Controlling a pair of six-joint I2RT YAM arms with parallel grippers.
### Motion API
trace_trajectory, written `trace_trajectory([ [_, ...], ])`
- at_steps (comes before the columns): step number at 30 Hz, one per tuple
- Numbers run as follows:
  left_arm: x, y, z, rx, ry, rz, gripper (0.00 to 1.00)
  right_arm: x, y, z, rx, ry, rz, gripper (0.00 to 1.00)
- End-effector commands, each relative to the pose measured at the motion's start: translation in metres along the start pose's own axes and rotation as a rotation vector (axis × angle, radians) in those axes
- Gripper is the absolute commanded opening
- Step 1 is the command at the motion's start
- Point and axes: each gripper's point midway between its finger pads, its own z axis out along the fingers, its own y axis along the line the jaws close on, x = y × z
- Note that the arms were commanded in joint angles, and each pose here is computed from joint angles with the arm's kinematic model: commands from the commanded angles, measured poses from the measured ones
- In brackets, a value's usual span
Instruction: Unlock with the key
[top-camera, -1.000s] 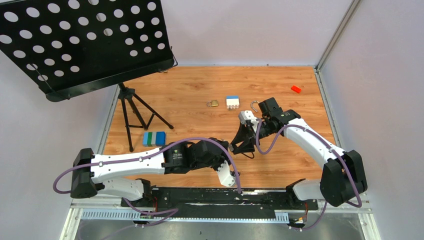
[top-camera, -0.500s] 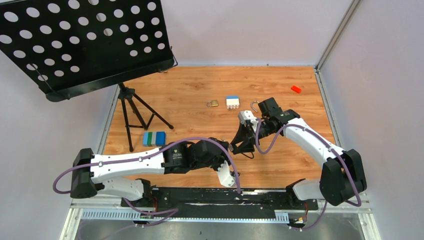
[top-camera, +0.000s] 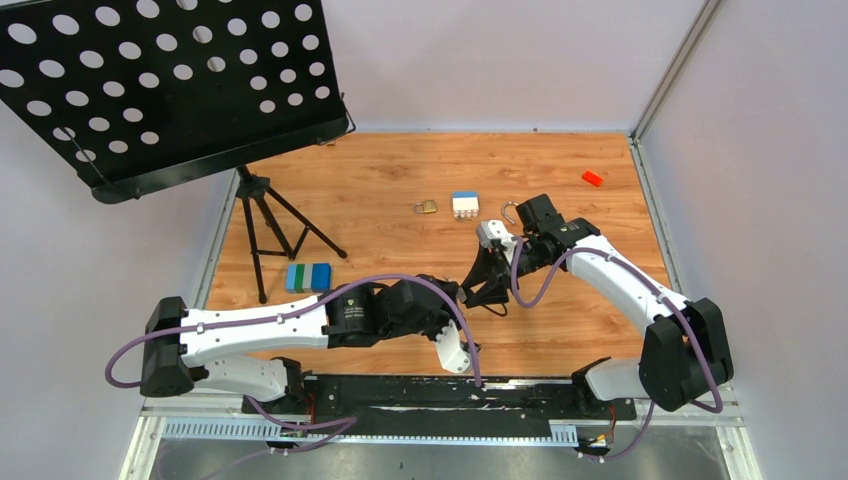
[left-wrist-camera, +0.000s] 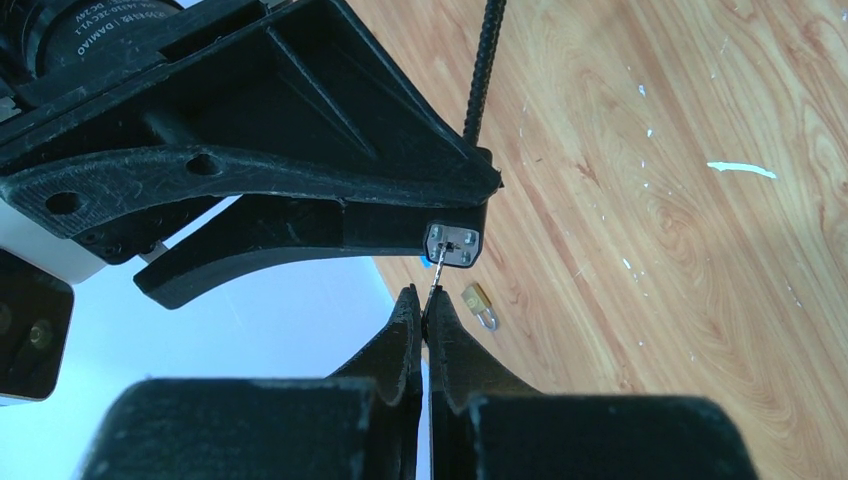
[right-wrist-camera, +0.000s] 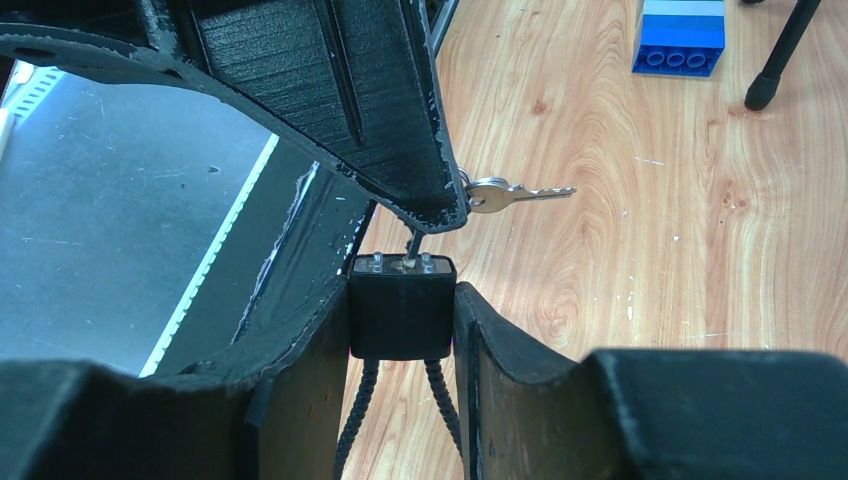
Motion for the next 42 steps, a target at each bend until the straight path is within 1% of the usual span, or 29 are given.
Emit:
trace_trajectory([
  [1,0.000,0.018,-0.002,-0.058,0.007,0.002,0.00,-0.023,0.001,0.001,-0.031,-0.063,-0.073,0.00],
  [22,0.003,0.007,-0.002,-0.033,0.009,0.012,0.00,-0.022,0.000,0.000,-0.028,-0.057,-0.073,0.00],
  [42,-0.001,0.009,0.004,-0.019,0.001,0.012,0.00,-0.025,-0.001,0.001,-0.034,-0.067,-0.065,0.00],
])
